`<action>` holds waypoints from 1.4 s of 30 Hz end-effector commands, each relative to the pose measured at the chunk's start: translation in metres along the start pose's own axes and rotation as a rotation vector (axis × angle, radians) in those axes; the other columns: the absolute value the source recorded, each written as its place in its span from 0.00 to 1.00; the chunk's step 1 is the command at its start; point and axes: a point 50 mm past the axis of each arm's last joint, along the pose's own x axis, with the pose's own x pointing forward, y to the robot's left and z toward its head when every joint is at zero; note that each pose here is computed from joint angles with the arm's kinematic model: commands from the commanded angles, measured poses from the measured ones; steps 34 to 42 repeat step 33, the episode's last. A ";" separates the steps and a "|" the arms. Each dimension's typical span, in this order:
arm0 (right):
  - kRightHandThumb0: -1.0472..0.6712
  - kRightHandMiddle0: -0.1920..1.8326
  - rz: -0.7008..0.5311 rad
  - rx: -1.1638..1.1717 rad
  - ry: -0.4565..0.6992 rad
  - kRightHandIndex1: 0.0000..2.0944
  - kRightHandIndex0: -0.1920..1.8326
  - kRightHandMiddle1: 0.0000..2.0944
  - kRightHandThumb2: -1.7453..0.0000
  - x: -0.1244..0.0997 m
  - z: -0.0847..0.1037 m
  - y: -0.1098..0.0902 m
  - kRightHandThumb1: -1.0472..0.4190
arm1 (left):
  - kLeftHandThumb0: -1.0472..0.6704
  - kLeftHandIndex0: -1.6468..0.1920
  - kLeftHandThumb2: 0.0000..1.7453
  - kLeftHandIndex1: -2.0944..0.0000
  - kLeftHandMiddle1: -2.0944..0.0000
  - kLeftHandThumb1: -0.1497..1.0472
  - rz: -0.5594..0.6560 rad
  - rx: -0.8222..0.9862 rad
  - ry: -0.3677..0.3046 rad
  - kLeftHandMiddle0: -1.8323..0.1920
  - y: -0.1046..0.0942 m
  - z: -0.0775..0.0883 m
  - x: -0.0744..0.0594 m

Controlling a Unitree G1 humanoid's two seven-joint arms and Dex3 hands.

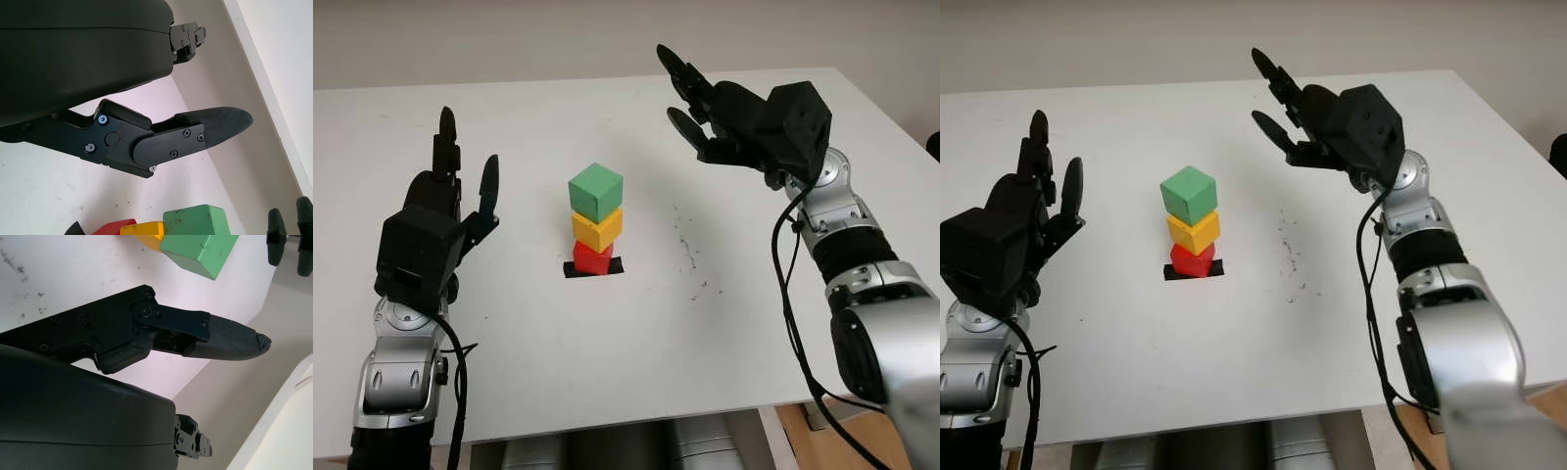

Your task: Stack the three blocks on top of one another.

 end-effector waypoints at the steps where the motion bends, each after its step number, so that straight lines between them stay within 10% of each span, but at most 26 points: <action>1: 0.08 0.00 -0.032 0.036 -0.011 0.00 0.00 0.00 0.59 -0.003 -0.002 0.002 0.00 | 0.17 1.00 0.41 0.98 1.00 1.00 0.017 0.029 0.008 1.00 0.003 -0.004 -0.001; 22: 0.14 0.00 -0.264 0.465 0.076 0.00 0.00 0.00 0.58 -0.027 -0.035 0.069 0.00 | 0.16 0.98 0.38 0.97 0.97 1.00 0.039 -0.086 -0.004 0.99 -0.015 -0.033 -0.008; 42: 0.14 0.00 -0.322 0.469 0.068 0.00 0.00 0.00 0.58 -0.034 -0.031 0.080 0.00 | 0.15 0.98 0.36 0.97 0.98 1.00 0.017 -0.151 0.001 1.00 -0.016 -0.037 -0.014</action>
